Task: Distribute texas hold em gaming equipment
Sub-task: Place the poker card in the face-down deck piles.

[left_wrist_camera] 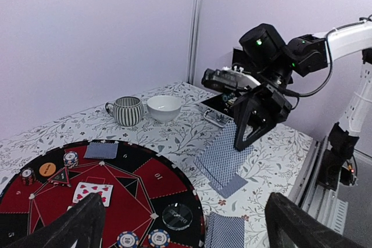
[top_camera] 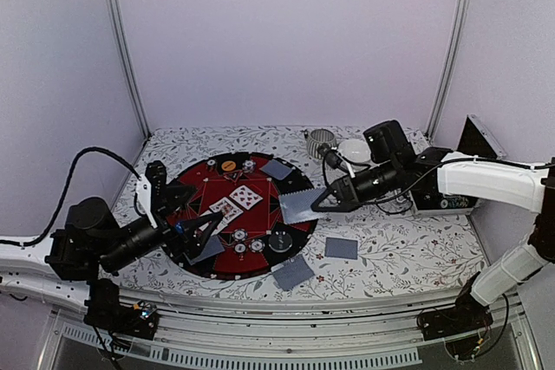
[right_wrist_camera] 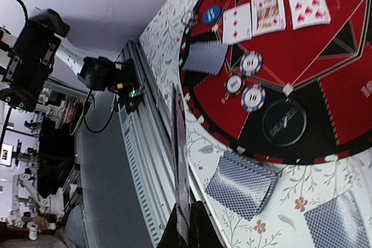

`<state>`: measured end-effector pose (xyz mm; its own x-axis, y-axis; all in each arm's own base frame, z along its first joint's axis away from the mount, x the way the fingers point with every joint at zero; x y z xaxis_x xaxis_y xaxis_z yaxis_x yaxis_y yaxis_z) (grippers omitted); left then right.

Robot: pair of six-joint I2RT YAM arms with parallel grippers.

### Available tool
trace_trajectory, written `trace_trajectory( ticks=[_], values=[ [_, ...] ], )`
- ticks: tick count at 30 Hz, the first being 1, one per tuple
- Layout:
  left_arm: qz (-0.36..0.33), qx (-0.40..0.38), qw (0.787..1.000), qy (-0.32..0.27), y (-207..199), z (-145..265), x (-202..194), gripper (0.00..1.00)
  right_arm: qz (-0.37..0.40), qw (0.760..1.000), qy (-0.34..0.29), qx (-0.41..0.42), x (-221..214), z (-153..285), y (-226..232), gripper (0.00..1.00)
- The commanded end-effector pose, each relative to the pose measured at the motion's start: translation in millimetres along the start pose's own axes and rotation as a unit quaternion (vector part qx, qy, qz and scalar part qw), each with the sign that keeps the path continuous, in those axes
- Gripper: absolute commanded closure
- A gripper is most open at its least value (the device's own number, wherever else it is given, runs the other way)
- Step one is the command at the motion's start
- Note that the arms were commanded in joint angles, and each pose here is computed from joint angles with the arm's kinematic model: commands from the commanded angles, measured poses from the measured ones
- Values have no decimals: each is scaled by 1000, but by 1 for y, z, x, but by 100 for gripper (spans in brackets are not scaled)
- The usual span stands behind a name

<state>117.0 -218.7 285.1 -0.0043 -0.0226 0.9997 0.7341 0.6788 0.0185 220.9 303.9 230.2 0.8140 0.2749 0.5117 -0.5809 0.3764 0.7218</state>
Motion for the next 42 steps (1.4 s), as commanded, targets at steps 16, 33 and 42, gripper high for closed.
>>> trace_trajectory(
  ticks=[16, 33, 42],
  values=[
    [-64, -7, 993, 97, -18, -27, -34, 2, -130, 955, 240, 117, -71, -82, -62, 98],
    [-65, 2, 993, 96, -13, -21, -34, 2, -162, 950, 264, 48, -88, -100, -91, 65],
    [-62, 2, 994, 95, -12, -19, -34, 2, -131, 959, 238, -79, -64, -84, -99, 56]
  ],
)
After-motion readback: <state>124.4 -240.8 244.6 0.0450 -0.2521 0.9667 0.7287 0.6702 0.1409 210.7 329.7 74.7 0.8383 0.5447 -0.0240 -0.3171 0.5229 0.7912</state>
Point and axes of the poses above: each gripper's point midway between its finger pads, its own z axis back along the fingers, its own y axis along the line the jaws close on, x = y × z, the point moved 5 cm from there along z, back along the fingers, and after that the axes turned 8 degrees about -z, right-handed, at the moved point
